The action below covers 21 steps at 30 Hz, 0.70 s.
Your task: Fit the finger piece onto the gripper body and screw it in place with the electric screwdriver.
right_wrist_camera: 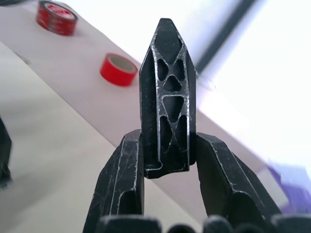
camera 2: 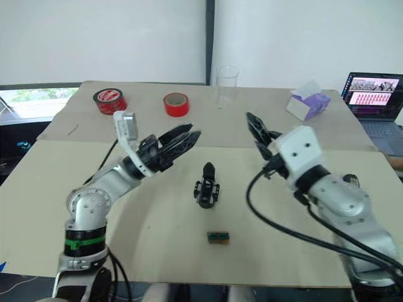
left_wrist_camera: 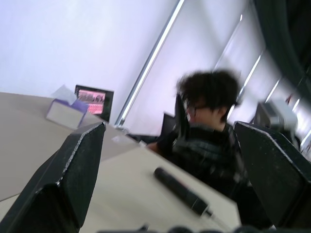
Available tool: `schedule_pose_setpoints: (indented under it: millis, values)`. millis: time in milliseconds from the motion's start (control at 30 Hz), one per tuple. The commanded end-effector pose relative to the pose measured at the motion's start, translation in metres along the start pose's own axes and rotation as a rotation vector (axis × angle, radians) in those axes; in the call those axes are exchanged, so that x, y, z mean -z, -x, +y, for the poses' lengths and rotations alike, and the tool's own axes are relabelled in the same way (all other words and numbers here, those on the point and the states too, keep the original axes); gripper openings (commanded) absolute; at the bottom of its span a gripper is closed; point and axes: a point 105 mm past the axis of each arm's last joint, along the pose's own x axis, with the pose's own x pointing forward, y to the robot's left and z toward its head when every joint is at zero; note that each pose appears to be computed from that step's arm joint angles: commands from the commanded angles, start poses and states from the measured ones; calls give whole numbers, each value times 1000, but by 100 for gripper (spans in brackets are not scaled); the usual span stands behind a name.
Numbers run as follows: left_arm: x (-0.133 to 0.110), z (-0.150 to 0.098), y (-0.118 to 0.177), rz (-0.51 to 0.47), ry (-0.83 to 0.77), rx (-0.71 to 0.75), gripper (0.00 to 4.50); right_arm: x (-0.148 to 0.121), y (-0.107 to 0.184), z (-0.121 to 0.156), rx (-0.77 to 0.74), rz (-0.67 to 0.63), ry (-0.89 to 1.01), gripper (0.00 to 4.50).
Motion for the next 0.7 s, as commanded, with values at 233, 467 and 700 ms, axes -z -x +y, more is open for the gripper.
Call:
schedule_pose_setpoints:
  millis: [233, 467, 700]
  values:
    - [-3, 2, -32, -58, 24, -29, 450, -37, -16, 19, -53, -169, 88, 111]
    - [16, -5, -38, -29, 59, 2, 450, -42, -18, 28, -74, -185, 87, 111]
    - [13, -11, -41, -61, 51, 16, 360, -41, -18, 27, -48, -173, 82, 111]
